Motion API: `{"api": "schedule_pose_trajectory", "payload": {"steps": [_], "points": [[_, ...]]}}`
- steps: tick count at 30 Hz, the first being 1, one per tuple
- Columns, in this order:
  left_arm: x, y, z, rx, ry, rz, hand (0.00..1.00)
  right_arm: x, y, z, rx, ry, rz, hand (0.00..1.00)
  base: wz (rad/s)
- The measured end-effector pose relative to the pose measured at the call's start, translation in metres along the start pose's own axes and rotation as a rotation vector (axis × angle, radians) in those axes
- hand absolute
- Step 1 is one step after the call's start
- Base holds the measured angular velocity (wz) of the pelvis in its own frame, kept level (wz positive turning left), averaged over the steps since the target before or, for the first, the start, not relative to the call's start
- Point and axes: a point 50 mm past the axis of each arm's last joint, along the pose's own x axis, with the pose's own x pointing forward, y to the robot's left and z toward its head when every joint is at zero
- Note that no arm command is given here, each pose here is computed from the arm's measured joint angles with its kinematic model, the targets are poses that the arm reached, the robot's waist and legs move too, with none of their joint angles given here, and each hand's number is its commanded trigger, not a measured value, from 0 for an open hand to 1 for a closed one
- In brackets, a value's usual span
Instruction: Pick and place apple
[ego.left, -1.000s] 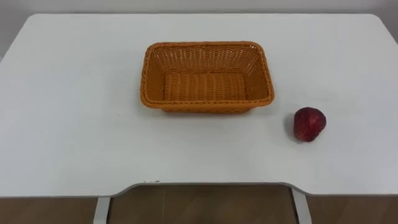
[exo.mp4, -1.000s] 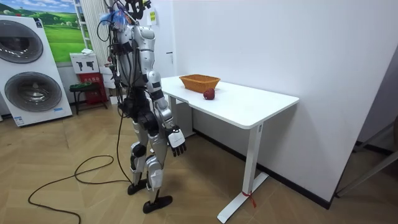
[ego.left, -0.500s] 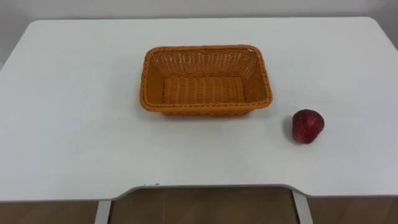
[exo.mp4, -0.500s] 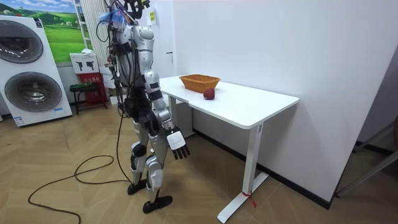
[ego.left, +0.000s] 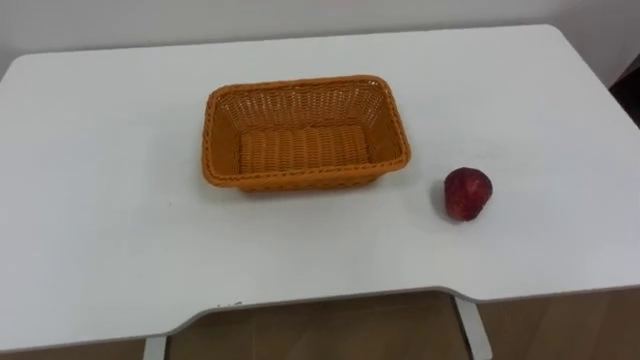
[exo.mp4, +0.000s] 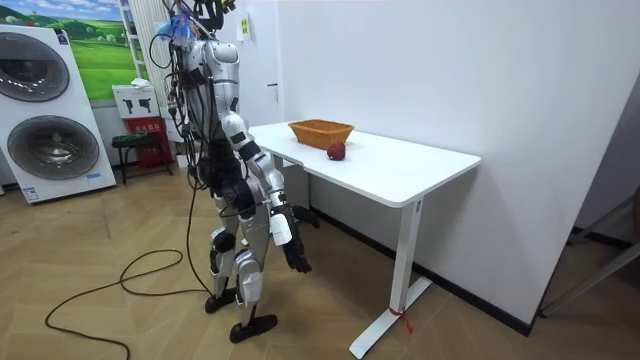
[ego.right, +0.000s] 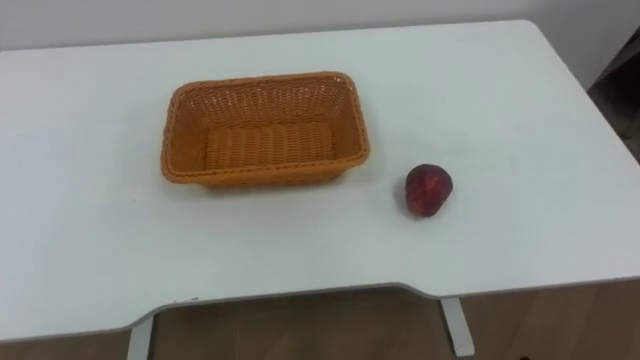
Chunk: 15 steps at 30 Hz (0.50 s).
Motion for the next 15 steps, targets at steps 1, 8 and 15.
{"api": "schedule_pose_trajectory", "payload": {"steps": [1,8,15], "points": [[0.000,0.001,0.000,0.002,-0.001,0.003,0.00,-0.002,0.003,0.007,0.032,-0.028,-0.024,0.00,-0.05],[0.001,0.007,0.009,0.013,-0.043,0.029,0.00,-0.024,0.026,0.055,0.163,-0.223,-0.082,0.00,-0.02],[0.000,-0.001,0.010,0.100,-0.057,-0.005,0.00,-0.070,0.054,0.096,0.133,-0.609,-0.064,0.00,0.00]]}}
